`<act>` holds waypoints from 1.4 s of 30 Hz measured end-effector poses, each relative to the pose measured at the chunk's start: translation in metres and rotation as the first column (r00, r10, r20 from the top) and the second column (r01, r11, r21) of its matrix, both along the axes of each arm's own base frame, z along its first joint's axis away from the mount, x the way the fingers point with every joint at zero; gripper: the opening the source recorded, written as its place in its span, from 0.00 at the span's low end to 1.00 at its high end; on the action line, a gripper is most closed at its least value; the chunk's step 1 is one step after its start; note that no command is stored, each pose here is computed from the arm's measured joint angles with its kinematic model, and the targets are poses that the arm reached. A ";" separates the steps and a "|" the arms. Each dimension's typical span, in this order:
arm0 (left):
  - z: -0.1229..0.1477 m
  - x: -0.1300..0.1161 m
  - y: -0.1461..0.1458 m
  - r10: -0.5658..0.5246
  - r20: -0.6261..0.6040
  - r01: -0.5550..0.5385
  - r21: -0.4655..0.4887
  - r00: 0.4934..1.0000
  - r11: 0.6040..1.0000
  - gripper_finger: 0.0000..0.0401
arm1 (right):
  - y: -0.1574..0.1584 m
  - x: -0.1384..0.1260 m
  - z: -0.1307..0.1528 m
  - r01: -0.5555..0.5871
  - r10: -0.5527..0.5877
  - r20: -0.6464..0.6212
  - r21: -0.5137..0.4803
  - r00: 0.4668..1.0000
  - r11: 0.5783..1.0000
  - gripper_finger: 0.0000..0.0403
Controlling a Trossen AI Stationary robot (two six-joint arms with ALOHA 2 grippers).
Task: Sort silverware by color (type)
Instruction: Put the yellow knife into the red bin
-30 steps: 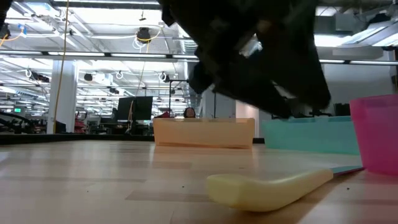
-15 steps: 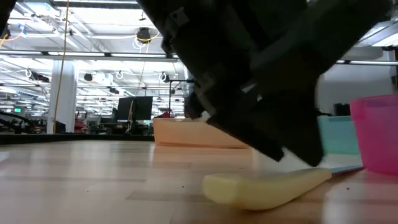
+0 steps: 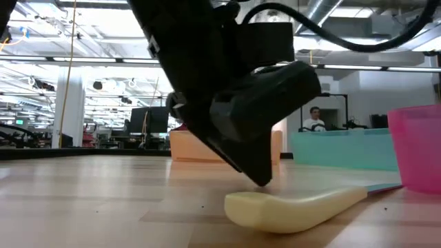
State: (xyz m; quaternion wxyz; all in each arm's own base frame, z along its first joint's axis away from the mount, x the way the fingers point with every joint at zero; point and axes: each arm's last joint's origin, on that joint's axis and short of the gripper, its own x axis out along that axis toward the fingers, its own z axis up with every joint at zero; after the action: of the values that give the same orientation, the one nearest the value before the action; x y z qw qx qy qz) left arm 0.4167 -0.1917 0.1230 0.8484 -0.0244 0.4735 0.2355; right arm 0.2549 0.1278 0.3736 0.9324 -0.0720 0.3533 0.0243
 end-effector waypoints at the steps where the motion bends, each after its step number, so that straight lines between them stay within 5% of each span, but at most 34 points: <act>1: 0.003 0.000 0.000 -0.005 0.009 0.004 0.006 1.000 1.000 0.50 | 0.000 0.000 0.000 0.006 -0.006 -0.001 0.005 1.000 1.000 0.49; 6: 0.028 0.009 -0.012 -0.100 0.165 0.102 -0.005 0.981 0.995 0.50 | 0.000 0.000 0.000 0.011 -0.011 -0.002 0.009 1.000 1.000 0.49; 10: 0.045 0.023 -0.029 -0.233 0.345 0.245 0.009 0.909 0.969 0.50 | 0.000 0.000 0.000 0.014 -0.014 0.001 0.013 1.000 1.000 0.49; 14: 0.038 0.027 -0.033 -0.314 0.345 0.313 0.060 0.885 0.948 0.50 | 0.000 0.000 0.000 0.024 -0.024 0.002 0.024 1.000 0.999 0.49; 24: 0.005 0.044 -0.036 -0.428 0.392 0.478 -0.036 0.814 0.877 0.50 | -0.004 0.002 -0.001 0.041 -0.041 -0.007 0.024 0.999 0.999 0.49; 36: -0.015 0.023 -0.024 -0.389 0.087 0.395 -0.066 0.917 0.916 0.50 | -0.006 0.001 -0.002 0.045 -0.045 -0.032 0.015 0.998 0.999 0.49; 42: -0.007 0.017 -0.020 -0.319 0.059 0.323 -0.081 0.946 0.943 0.50 | -0.007 0.000 -0.003 0.045 -0.045 -0.045 0.006 0.998 0.999 0.49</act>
State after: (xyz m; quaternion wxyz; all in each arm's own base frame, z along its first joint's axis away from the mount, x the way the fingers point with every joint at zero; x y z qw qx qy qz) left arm 0.4336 -0.2118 0.1155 0.8839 0.0096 0.4620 0.0718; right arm 0.2545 0.1212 0.3702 0.9248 -0.0601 0.3756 0.0060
